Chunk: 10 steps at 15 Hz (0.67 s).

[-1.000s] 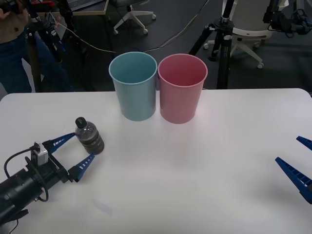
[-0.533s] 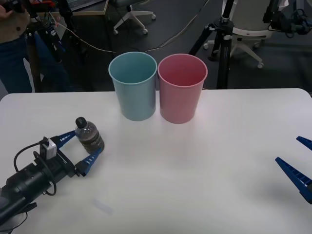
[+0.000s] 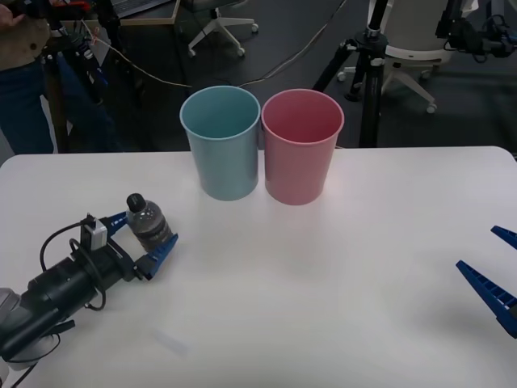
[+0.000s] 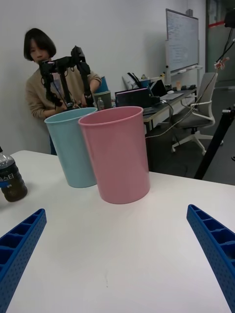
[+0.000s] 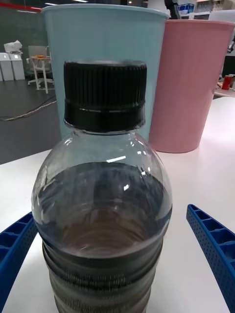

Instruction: Grasp the object on the table and drop it into the matching bin: aluminum can to the light blue bin, PET bottle to the pink bin.

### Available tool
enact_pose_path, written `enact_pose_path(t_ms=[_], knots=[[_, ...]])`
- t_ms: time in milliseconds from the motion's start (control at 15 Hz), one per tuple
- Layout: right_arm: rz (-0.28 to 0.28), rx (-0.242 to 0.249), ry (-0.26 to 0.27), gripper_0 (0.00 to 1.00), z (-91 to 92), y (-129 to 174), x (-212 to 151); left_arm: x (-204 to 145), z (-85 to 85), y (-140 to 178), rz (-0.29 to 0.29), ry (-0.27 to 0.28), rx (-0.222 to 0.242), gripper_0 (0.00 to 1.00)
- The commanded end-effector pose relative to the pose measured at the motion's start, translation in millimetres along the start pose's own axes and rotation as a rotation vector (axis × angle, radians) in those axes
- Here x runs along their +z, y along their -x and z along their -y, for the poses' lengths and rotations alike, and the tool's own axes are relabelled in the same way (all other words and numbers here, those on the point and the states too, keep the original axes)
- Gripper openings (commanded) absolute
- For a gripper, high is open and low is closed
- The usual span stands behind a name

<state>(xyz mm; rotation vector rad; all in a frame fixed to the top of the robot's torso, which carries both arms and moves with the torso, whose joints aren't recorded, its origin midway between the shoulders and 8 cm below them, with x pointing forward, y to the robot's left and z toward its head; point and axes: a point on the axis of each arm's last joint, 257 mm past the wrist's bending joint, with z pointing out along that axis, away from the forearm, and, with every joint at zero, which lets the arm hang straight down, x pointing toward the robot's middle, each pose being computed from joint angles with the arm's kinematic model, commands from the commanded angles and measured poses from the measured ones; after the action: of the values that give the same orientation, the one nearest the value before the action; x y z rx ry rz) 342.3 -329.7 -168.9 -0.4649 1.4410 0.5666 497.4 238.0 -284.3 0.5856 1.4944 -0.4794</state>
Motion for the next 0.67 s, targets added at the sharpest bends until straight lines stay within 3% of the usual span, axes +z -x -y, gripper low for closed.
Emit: enact_pose_path(t_ms=[67,667], knots=[[0.0,0.0,0.0,1.0,0.0,0.0,0.0,2.9,-1.7,1.8,0.0,0.002,0.0,1.0],[0.0,0.0,0.0,1.0,0.0,0.0,0.0,6.8,-2.8,6.6,0.007,-0.001,0.001,1.0]])
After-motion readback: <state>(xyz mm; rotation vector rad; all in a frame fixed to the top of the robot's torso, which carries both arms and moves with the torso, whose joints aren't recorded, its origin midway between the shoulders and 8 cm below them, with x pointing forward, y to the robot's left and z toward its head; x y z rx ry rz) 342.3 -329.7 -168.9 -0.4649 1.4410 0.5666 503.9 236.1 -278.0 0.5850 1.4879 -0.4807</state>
